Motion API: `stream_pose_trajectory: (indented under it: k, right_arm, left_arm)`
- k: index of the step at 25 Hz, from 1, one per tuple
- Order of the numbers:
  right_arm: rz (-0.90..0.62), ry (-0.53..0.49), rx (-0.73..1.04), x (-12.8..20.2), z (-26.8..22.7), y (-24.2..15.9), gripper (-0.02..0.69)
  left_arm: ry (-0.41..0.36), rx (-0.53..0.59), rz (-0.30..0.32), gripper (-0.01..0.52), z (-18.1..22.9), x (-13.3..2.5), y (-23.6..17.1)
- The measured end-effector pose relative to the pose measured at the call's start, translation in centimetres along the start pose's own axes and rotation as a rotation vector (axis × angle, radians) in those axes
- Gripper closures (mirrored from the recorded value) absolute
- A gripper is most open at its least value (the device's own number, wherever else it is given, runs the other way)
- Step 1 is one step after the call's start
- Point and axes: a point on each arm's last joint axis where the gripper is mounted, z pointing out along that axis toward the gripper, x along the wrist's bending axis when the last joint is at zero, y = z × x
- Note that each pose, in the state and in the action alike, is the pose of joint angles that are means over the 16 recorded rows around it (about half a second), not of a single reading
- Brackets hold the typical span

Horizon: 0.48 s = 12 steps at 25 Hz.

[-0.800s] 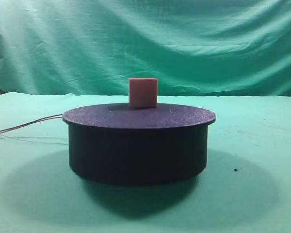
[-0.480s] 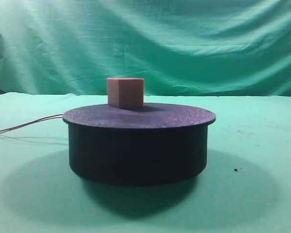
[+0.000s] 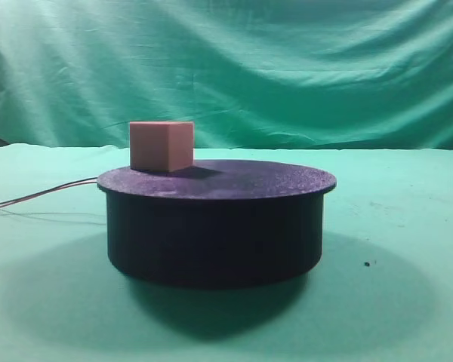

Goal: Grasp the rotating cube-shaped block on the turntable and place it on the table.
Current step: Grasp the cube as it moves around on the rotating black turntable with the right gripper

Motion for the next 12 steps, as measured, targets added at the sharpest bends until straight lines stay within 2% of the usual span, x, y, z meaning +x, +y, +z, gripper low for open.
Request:
stream_pose_trajectory:
  k: [7, 12]
  right_arm:
    - [0.089, 0.007, -0.216, 0.0, -0.4, 2.6, 0.665]
    - [0.127, 0.018, -0.22, 0.1, -0.6, 5.4, 0.665]
  left_arm:
    - [0.0, 0.0, 0.0, 0.514, 0.0, 0.0, 0.0]
    - [0.0, 0.0, 0.0, 0.514, 0.0, 0.0, 0.0]
